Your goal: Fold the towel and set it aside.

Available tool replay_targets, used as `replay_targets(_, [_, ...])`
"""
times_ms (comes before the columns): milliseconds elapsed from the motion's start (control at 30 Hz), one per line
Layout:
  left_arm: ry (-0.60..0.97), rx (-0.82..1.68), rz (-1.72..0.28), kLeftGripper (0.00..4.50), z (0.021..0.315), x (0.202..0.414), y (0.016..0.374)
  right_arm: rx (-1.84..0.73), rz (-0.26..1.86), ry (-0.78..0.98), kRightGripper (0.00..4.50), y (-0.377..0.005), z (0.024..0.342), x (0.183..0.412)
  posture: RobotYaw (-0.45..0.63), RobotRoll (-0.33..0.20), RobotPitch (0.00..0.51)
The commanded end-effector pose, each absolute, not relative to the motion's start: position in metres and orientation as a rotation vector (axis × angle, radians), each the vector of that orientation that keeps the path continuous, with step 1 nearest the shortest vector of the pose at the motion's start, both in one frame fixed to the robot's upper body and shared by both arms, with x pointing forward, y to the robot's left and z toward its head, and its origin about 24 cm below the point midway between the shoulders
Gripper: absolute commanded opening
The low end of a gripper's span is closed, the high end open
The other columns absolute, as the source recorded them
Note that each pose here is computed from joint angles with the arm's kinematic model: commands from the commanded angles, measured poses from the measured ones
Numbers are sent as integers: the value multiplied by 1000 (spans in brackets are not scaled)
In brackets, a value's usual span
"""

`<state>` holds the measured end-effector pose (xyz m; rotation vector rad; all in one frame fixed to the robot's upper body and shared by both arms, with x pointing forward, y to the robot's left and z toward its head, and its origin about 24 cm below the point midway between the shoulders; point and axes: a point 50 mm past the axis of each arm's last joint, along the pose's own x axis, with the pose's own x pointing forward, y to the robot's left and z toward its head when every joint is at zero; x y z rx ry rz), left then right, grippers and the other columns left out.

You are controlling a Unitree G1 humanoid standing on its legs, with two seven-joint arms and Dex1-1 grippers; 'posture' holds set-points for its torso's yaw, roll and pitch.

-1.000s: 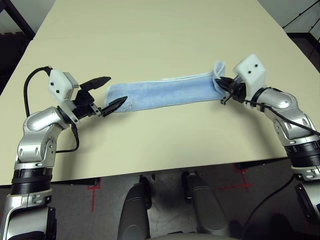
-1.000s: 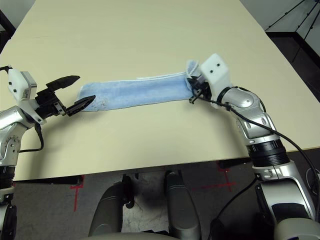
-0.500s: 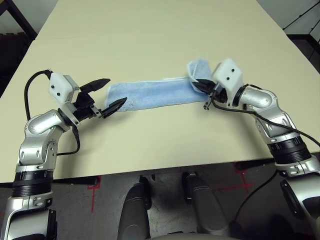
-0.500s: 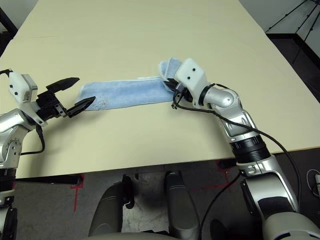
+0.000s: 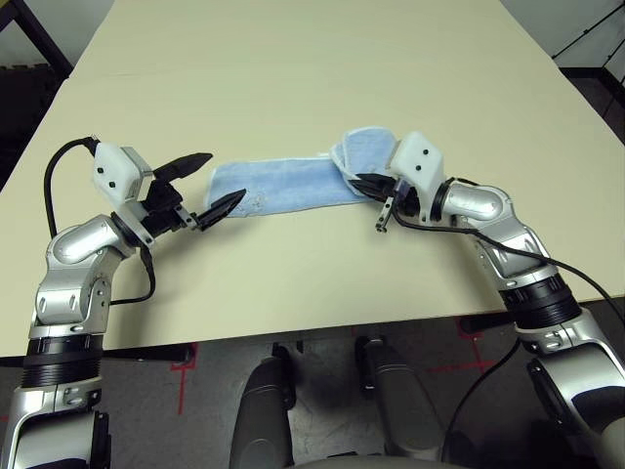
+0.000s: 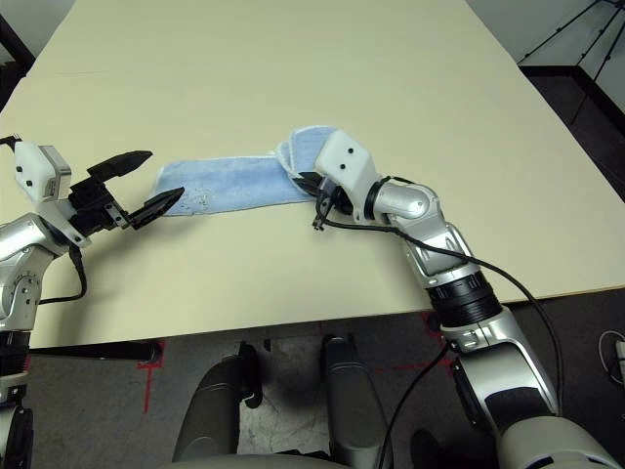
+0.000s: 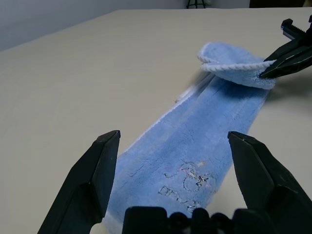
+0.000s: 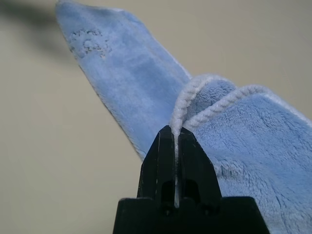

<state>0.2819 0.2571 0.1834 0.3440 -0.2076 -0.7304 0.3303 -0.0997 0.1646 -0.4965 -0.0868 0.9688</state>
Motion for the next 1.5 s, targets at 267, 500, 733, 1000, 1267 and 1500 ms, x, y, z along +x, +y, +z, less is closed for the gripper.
replay_targets(267, [-193,362,-727,4500,183,278,258,-458,965,-29,1576,-99,155,333,-138,0,226])
replay_targets(500, [-198,362,-735,4500,185,282,257,-386,1036,-26,4214,-98,164,325,-154,0,225])
replay_targets(733, [-200,362,-737,4500,185,284,257,-293,983,-99,4478,-105,191,332,-161,0,224])
replay_targets(1000, [-203,362,-741,4500,186,285,255,-352,670,-90,4478,-122,194,373,-155,0,220])
replay_targets(1267, [-200,366,-735,4500,187,282,257,-355,662,-20,4478,-117,177,382,-137,0,218])
replay_targets(1500, [-195,368,-734,4500,187,281,258,-343,742,66,4478,-113,156,374,-137,0,220])
